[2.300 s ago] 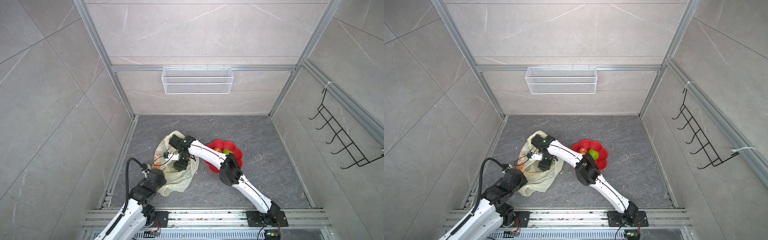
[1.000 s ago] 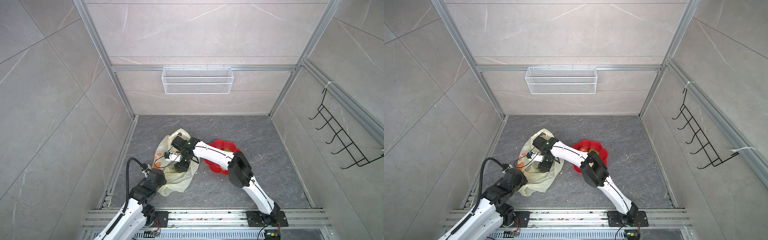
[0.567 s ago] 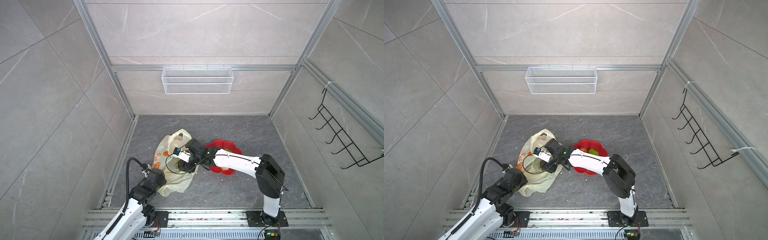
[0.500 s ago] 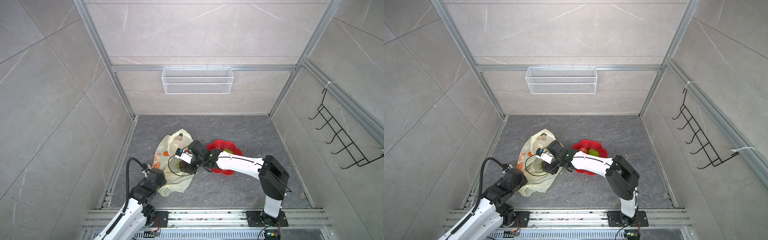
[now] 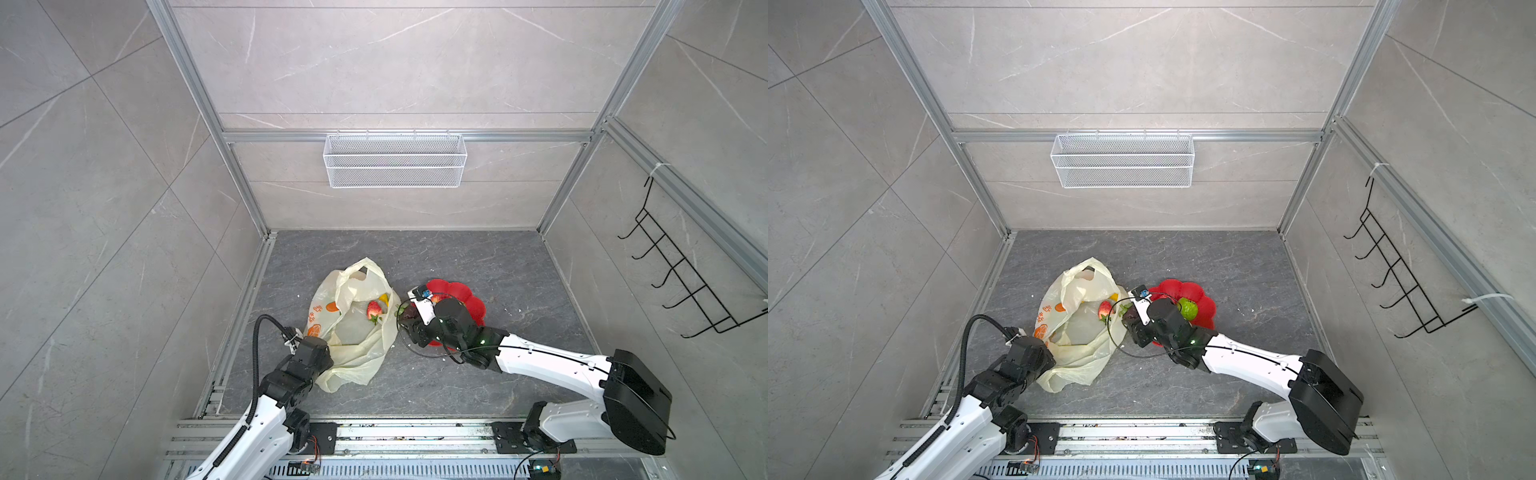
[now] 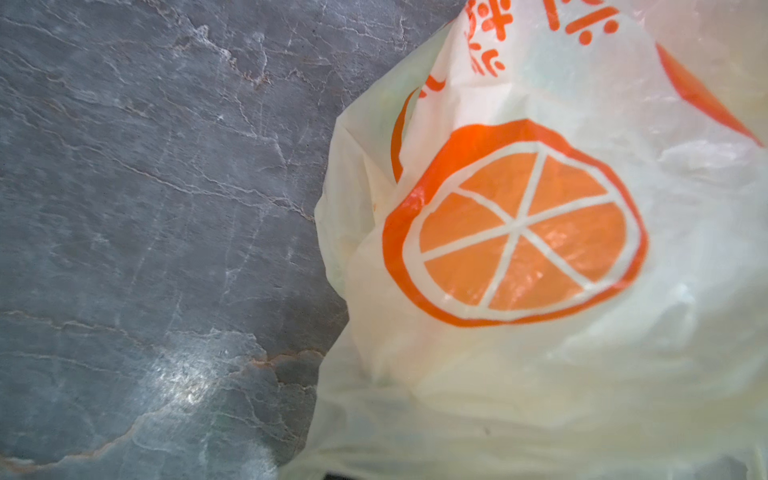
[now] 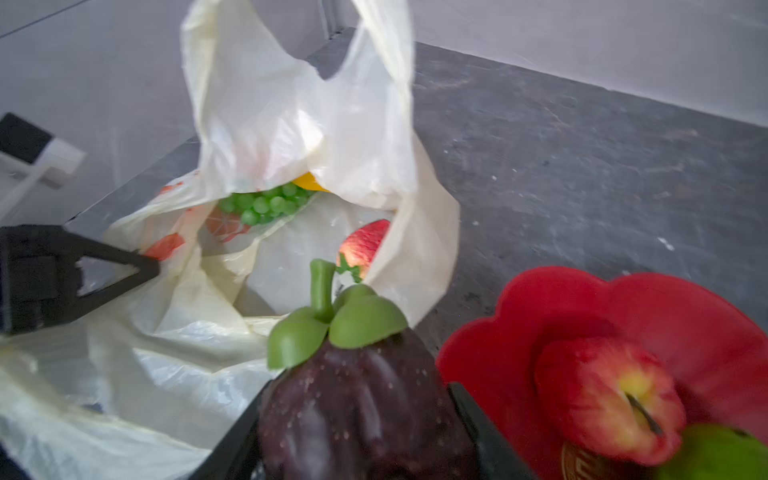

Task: Take the fake fruits out of the plastic bag
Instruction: 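Lower the dark purple fruit into the red bowl and open the right gripper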

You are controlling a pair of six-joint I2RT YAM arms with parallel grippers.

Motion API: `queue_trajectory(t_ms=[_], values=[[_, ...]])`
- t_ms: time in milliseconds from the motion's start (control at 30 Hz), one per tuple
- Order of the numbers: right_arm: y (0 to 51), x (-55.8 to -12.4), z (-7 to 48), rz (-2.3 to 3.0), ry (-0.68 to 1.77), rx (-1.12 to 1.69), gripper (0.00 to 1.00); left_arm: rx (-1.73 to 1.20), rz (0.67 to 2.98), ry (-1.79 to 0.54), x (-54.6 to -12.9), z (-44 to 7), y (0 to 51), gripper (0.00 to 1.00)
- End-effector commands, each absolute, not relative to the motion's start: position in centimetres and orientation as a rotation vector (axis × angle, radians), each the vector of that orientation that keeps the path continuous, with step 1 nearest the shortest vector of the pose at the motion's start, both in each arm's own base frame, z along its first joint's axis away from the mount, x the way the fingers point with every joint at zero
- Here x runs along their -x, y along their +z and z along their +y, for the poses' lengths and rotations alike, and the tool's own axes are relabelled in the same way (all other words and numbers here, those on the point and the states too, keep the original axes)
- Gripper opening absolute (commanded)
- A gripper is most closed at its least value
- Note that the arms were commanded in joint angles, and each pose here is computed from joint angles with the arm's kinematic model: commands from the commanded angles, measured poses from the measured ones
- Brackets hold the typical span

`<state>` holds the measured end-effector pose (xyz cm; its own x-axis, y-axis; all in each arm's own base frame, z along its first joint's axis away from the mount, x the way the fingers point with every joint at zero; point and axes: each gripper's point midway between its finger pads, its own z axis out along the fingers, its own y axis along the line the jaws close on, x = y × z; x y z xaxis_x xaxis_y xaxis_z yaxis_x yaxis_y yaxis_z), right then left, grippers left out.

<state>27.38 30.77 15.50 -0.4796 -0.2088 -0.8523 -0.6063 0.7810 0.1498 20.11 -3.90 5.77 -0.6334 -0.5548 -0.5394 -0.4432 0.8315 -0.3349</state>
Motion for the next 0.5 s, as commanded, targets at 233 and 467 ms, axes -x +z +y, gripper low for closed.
queue_trajectory(t_ms=[233, 467], values=[[12.3, -29.9, 25.6, 2.172, 0.242, 0.029, 0.58, 0.710, 2.348, -0.239, -20.5, -4.1, 6.2, 0.00], [10.1, -30.5, 24.5, 2.233, 0.126, -0.126, 0.59, 0.708, 2.344, -0.241, -20.5, -4.1, 6.2, 0.00]])
